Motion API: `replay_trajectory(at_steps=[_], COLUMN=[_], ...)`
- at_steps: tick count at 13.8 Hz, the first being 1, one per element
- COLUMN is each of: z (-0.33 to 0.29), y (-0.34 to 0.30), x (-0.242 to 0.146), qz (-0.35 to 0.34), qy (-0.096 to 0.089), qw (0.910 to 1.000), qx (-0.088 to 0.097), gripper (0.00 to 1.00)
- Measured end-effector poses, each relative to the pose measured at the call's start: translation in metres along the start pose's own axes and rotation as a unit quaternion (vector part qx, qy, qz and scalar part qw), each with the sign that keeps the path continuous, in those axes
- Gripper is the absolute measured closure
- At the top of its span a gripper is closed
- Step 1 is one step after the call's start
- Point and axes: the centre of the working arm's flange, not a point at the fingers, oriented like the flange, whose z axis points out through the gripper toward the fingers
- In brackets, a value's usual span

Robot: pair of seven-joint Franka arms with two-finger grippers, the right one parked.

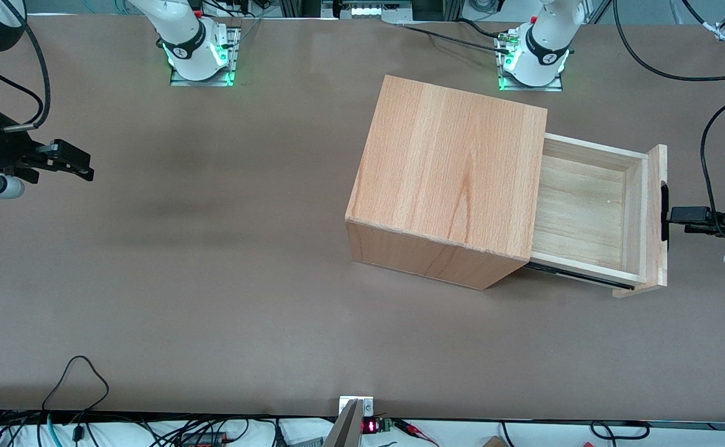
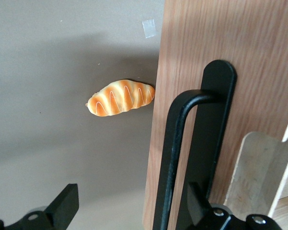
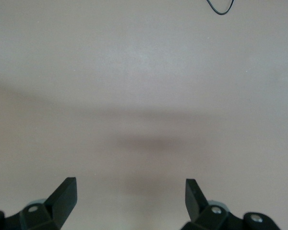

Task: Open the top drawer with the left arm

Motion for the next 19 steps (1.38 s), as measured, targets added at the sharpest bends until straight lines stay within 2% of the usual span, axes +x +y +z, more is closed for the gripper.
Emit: replay_trajectory(at_steps=[3, 7, 12, 17, 19], z=[-0.005, -0.055, -0.095, -0.126, -0.133], y=[0.002, 0.016, 0.040, 0.104, 0.148], x=[-0.003, -0.015, -0.029, -0.037, -0.041], qz=[0.000, 0.007, 0.018, 0.004, -0.010], qy=[0.001, 0.026, 0.035, 0.043, 0.038], qw=[1.0000, 0.9995, 0.9989, 0.9982, 0.9979], qx=[0.001, 0.017, 0.025, 0.042, 0.052], gripper=[0.00, 0.00, 0.00, 0.00, 0.00])
